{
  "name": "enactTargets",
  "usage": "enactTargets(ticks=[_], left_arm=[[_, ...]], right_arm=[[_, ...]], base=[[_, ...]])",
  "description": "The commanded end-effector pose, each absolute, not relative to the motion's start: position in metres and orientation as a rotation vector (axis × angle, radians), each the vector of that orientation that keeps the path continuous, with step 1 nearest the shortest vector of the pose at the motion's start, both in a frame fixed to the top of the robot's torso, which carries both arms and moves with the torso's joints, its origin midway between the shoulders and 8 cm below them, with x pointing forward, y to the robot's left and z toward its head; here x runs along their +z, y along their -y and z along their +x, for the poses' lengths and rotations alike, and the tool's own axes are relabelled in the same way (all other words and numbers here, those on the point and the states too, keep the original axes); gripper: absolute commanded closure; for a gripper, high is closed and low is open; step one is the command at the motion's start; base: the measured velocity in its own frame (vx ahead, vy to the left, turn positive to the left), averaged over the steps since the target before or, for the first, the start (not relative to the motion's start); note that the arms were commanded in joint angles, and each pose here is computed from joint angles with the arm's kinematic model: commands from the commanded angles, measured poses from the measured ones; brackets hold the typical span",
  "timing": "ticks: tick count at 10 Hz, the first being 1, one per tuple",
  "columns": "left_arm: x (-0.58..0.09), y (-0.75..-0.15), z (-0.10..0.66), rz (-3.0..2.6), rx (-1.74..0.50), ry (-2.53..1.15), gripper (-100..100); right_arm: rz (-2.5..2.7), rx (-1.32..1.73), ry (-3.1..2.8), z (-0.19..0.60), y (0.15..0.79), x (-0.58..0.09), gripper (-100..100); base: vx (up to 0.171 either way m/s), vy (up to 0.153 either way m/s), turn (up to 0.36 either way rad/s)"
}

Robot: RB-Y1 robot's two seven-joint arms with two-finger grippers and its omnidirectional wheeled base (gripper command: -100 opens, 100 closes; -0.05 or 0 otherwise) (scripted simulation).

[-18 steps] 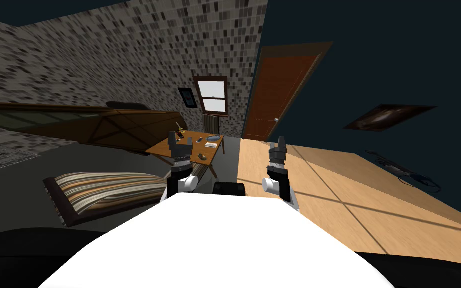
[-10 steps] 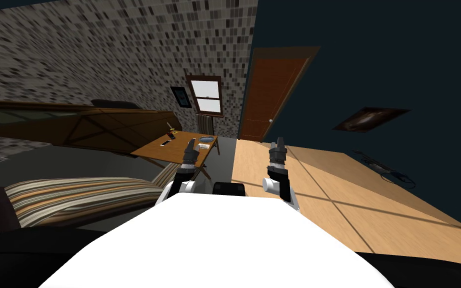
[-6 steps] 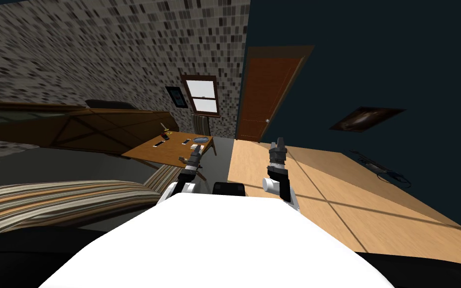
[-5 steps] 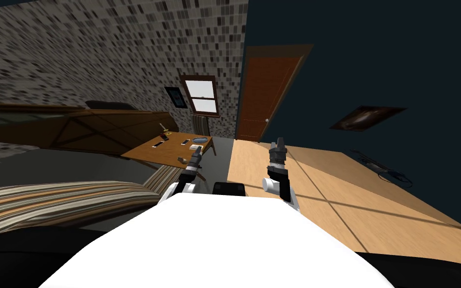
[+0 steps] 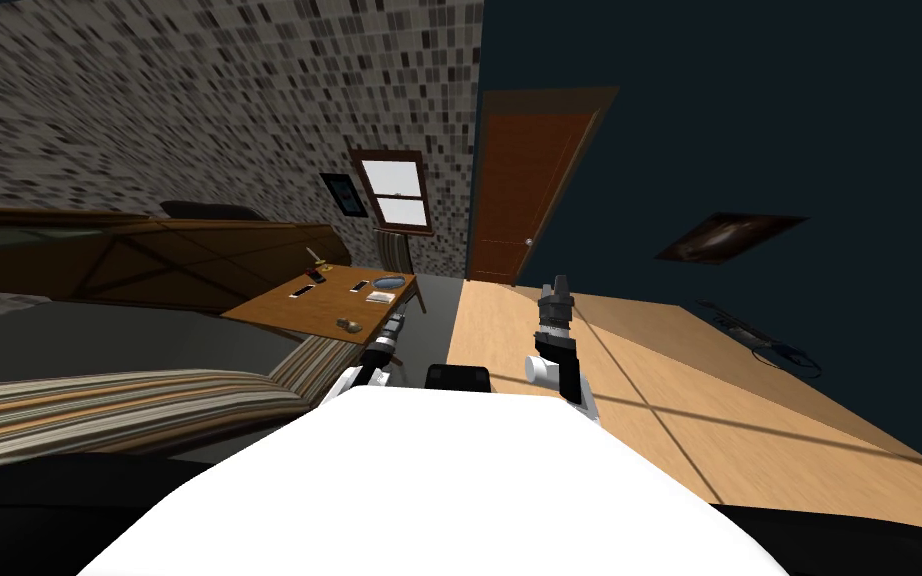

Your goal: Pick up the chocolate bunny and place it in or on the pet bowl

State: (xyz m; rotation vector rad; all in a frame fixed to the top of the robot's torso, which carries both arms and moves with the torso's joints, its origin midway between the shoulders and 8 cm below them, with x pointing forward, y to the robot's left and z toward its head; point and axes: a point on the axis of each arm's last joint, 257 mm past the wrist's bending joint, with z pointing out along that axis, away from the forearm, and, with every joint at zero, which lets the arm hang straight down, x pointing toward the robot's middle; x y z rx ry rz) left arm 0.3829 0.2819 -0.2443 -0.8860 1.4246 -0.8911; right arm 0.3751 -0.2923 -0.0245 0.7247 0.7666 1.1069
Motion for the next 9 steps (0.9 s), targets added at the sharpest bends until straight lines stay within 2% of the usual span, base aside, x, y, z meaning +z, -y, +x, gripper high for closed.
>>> enactTargets(ticks=[1,5,9], left_arm=[[-0.271,-0.291,0.378,-0.918,-0.826,-1.489,-100],[-0.322,-0.313,0.368,-0.989,-0.697,-1.598,-100],[-0.37,-0.338,0.353,-1.056,-0.564,-1.692,-100]], right_arm=[[0.725,1.107,-0.767,0.375,0.292,-0.024,0],[0.725,1.107,-0.767,0.375,0.292,-0.025,0],[0.725,1.107,-0.767,0.375,0.292,-0.025,0]], base=[[0.07,-0.126,-0.006],[0.088,-0.145,0.009],[0.06,-0.1,0.01]])
